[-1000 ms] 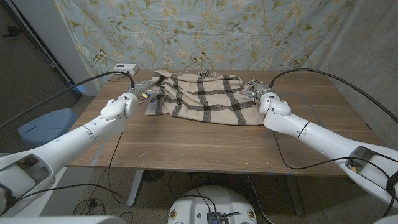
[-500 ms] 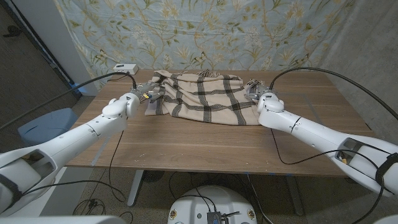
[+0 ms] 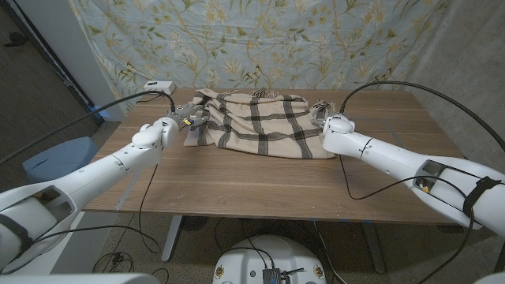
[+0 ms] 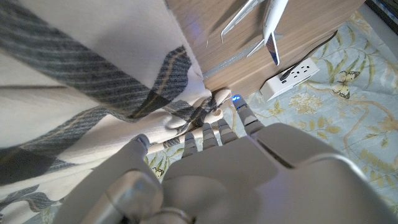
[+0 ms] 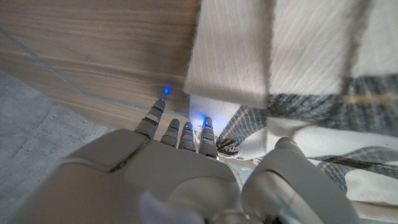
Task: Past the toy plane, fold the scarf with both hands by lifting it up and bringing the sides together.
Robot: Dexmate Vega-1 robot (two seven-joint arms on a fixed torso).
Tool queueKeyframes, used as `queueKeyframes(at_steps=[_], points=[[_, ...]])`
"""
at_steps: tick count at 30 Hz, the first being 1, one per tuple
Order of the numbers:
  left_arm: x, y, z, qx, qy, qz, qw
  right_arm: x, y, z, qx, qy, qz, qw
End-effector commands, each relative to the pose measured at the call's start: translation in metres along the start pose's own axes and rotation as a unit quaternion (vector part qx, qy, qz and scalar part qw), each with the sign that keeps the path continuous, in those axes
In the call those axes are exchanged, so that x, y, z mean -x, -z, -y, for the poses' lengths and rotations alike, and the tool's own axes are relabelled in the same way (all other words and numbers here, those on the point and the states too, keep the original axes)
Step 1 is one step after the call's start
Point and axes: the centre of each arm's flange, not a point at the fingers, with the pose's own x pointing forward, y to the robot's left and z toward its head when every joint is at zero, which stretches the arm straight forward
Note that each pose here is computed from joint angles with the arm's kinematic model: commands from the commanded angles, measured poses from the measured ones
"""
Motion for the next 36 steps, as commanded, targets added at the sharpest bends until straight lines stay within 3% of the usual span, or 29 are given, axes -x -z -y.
queueKeyframes(at_steps=[1,7,16,20,23,28,36], points=[[-0.005,-0.003,-0.002,-0.025,-0.004,-0.008,1.000,-0.001,-0.002,0.004,-0.047,-0.022,0.038,0.9979],[-0.008,-0.005,-0.003,-0.029,-0.004,-0.012,0.999,0.008,-0.005,0.005,-0.104,-0.012,0.095,0.9900],[-0.010,-0.007,-0.002,-0.033,-0.003,-0.014,0.999,0.030,-0.024,0.001,-0.087,0.012,0.163,0.9826],[-0.009,-0.007,-0.003,-0.033,-0.002,-0.017,0.999,0.037,-0.029,-0.003,-0.077,0.023,0.179,0.9806],[-0.008,-0.007,-0.002,-0.031,-0.002,-0.017,0.999,0.041,-0.035,-0.005,-0.050,0.034,0.184,0.9810],[-0.007,-0.009,-0.003,-0.029,-0.005,-0.011,1.000,0.044,-0.043,-0.008,0.006,0.049,0.167,0.9848],[-0.006,-0.009,-0.004,-0.032,-0.002,-0.007,0.999,0.046,-0.044,-0.012,-0.017,0.103,0.152,0.9828]])
